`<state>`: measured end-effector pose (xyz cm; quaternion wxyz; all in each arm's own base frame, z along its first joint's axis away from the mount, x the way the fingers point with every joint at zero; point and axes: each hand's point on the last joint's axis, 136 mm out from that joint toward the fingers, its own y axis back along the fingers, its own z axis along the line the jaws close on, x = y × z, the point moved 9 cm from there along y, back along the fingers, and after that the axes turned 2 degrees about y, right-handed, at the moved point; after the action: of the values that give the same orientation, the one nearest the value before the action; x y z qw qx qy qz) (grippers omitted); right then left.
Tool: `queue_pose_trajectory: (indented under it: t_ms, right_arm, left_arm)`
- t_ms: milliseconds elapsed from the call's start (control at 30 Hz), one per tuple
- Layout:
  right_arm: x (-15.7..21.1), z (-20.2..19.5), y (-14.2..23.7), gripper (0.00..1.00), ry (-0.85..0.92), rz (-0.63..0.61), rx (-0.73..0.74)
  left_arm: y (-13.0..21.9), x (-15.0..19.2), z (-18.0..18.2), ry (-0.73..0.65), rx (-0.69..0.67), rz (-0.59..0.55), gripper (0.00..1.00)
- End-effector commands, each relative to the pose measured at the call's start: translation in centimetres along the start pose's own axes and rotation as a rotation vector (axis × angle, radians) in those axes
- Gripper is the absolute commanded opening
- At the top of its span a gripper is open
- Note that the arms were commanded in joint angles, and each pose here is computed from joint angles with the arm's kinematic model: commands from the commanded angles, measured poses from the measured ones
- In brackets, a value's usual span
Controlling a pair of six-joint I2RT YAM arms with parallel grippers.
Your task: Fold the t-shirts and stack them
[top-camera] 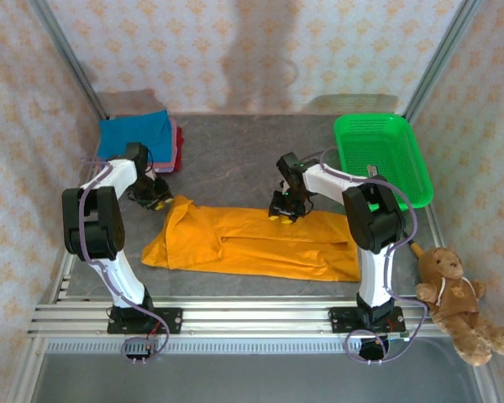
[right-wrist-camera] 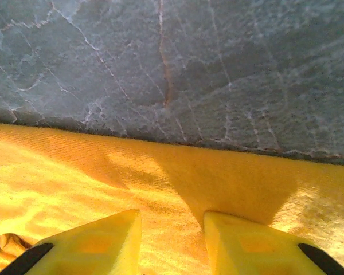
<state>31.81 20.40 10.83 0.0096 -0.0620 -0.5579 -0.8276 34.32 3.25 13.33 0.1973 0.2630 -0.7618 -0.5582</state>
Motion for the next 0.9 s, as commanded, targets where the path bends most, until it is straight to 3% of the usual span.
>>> queue_pose_trajectory:
  t_ms: [0,233,433,533,700,867]
  right_arm:
    - [0.9,-1.6,-1.3,0.35,-0.036,0.043,0.07]
    - [0.9,-1.7,-1.5,0.35,-0.038,0.051,0.066]
    - [1.0,-1.7,-1.5,0.35,-0.034,0.054,0.069]
    - [1.0,-1.7,-1.6,0.35,-0.034,0.057,0.071]
    - [0.9,-1.8,-1.7,0.35,-0.034,0.06,0.074]
    - [1.1,-2.2,-2.0,0.35,-0.044,0.069,0.108]
  left_arm:
    - [1.3,-0.4,-1.2,0.011,0.106,-0.07,0.29]
    - [0.7,-0.5,-2.6,0.012,0.155,-0.068,0.34]
    - [-0.9,0.2,-3.5,-0.026,0.116,-0.035,0.34]
    - [-1.0,0.2,-3.4,-0.03,0.086,-0.036,0.27]
    - [0.2,0.0,-2.8,-0.039,0.004,-0.084,0.02]
    - [1.6,-0.6,-1.8,0.007,-0.024,-0.131,0.0]
